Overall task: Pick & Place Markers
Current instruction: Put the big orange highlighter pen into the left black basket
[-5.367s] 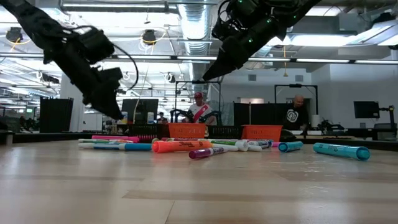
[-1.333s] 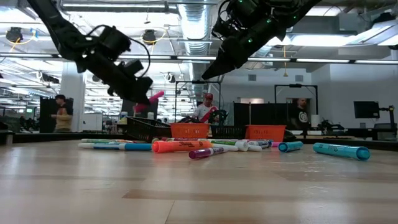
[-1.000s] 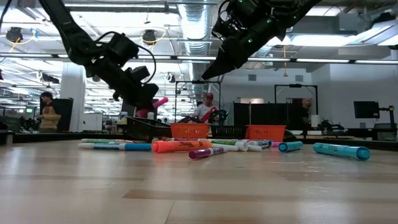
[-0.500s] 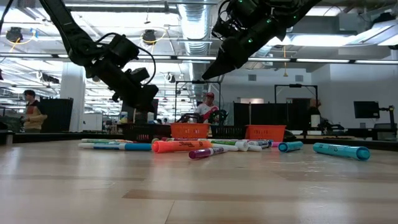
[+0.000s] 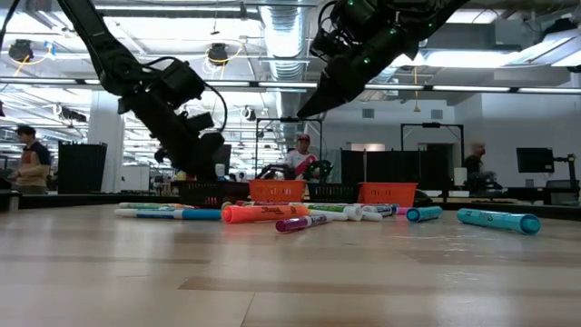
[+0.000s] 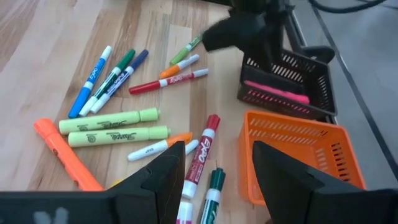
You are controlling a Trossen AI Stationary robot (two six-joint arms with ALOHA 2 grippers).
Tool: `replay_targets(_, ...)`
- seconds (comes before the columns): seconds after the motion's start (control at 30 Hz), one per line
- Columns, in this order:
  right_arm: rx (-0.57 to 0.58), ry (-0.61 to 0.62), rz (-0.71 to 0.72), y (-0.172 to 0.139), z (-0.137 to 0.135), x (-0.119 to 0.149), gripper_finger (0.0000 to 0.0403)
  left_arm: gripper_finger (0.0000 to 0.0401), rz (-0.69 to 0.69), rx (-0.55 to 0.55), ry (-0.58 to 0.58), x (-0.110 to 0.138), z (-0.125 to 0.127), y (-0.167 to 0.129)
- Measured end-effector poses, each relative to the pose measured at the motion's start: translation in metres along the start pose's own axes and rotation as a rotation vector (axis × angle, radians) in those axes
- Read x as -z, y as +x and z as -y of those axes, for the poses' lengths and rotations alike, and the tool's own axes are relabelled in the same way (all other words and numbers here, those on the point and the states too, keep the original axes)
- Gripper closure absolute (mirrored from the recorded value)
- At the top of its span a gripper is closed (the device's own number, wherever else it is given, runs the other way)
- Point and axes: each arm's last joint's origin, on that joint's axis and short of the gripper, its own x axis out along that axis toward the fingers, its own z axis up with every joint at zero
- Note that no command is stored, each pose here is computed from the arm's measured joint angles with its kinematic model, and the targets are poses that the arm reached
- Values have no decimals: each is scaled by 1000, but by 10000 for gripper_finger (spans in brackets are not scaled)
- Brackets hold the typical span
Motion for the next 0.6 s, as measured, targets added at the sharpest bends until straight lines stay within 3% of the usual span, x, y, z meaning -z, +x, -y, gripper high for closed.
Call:
replay_targets(0.27,-51,63,-97,-1,-2,11,226,266,69,275,103,-9,37,-55)
replay_targets(0.6,-68,238,-39,10,-11,47,226,266,147,486,239,27,71,-109)
